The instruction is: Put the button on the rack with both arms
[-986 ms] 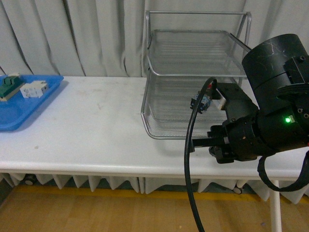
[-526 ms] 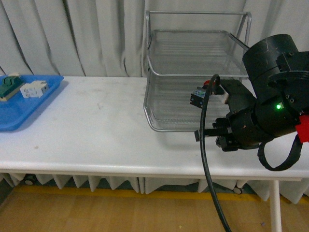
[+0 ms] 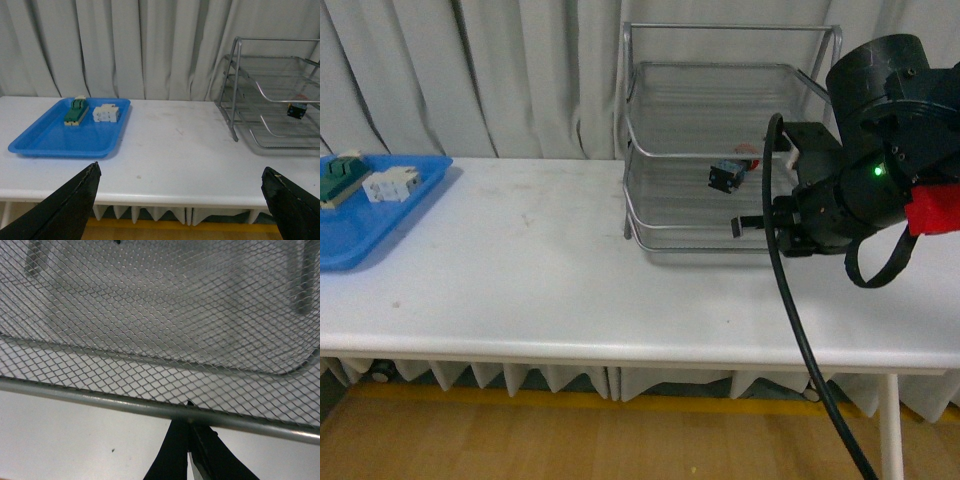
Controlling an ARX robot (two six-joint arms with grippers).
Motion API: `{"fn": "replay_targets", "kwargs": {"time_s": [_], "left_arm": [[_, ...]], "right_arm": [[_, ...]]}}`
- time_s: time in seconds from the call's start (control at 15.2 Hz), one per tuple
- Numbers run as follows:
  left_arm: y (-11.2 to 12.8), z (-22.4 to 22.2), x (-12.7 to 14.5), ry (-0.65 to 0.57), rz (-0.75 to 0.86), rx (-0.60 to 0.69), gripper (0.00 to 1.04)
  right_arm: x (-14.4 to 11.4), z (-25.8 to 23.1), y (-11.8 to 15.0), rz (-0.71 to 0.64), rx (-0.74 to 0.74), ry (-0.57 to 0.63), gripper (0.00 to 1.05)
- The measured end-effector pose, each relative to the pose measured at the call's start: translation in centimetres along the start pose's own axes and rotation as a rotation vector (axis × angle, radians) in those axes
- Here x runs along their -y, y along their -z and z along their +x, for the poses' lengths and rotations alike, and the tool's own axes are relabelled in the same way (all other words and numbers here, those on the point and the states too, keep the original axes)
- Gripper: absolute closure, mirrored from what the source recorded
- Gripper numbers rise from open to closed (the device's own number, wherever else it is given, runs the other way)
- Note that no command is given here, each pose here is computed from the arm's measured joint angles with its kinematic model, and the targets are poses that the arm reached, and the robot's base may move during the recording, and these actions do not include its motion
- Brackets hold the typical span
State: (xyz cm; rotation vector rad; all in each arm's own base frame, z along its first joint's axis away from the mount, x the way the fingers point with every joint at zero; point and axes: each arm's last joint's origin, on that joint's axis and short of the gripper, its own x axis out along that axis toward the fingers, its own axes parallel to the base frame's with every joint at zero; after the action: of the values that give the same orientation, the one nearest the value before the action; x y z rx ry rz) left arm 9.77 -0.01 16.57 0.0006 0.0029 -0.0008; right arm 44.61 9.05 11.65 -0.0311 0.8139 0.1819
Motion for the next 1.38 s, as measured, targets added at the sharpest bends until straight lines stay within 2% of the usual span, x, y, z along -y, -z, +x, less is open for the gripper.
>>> {"fn": "replay_targets", "kwargs": {"time_s": [0.2, 0.59, 0.72, 0.85, 0.92, 1.12, 1.25, 1.38], "left_arm": [[0.0, 0.0, 0.0, 0.0, 0.0, 0.0, 0.07], [0.0, 0.0, 0.0, 0.0, 0.0, 0.0, 0.07], [0.0, 0.0, 0.0, 0.0, 0.0, 0.0, 0.07], [0.0, 0.0, 0.0, 0.0, 0.0, 0.0, 0.07], [0.0, 0.0, 0.0, 0.0, 0.0, 0.0, 0.07], [0.0, 0.0, 0.0, 0.0, 0.0, 0.0, 0.07], [0.0, 0.0, 0.0, 0.0, 0.0, 0.0, 0.07], [0.0, 0.0, 0.0, 0.0, 0.0, 0.0, 0.07]], "right_arm": [[0.8, -0.3, -1.8, 0.021, 0.076, 0.036, 1.03], [1.0, -1.6, -0.6, 0.058, 0.056, 0.012, 1.03], [0.7, -4.1, 0.1, 0.086, 0.093, -0.049, 1.03], [1.0, -7.9, 1.0, 0.101, 0.188, -0.124, 1.03], [1.6, -10.4, 1.7, 0.124, 0.251, -0.165, 1.03], [6.0, -17.6, 5.6, 0.274, 0.396, -0.193, 1.03], [9.0, -21.5, 8.5, 0.352, 0.477, -0.149, 1.03], [11.2, -24.1, 10.2, 0.382, 0.546, -0.099, 1.03]]}}
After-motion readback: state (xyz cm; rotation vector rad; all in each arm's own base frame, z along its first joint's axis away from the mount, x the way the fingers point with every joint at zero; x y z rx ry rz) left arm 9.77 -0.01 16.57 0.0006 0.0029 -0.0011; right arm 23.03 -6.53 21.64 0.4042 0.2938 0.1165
